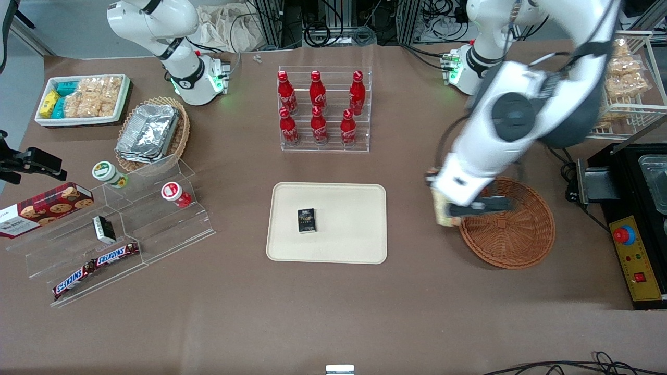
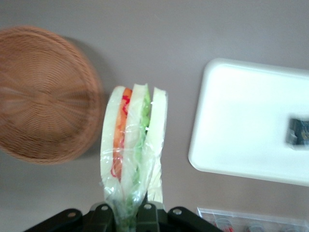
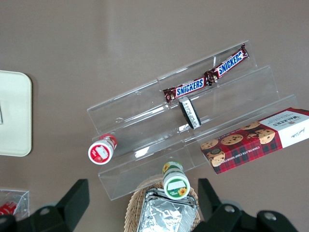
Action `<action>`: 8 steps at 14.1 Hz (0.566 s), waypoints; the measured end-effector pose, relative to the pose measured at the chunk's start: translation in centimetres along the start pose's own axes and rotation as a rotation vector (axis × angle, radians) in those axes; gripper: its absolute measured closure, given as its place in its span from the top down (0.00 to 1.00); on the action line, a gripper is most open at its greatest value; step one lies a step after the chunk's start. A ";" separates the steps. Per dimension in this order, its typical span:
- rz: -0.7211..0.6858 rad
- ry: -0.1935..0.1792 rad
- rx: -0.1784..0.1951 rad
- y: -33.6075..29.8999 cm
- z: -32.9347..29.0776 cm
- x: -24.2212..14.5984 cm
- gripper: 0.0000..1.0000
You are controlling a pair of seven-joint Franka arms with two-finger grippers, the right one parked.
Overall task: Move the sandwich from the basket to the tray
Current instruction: 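Lift the sandwich and carry it over the cream tray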
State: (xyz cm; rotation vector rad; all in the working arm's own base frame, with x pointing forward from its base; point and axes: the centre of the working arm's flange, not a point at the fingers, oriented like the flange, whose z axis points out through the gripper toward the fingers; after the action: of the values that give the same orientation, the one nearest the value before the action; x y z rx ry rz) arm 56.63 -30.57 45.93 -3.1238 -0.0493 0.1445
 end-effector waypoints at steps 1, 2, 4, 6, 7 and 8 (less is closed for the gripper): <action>0.043 -0.024 -0.005 2.9 1.8 -0.3 0.16; 0.074 -0.049 -0.014 5.2 3.8 -0.1 0.16; 0.107 -0.084 -0.038 8.3 7.8 1.3 0.16; 0.139 -0.072 -0.032 10.3 11.3 2.4 0.16; 0.159 -0.063 -0.021 11.3 12.7 2.4 0.16; 0.177 -0.060 -0.015 12.2 13.9 2.1 0.16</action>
State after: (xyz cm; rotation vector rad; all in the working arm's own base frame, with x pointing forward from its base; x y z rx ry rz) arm 57.82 -42.56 31.72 -3.1345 0.2265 0.2412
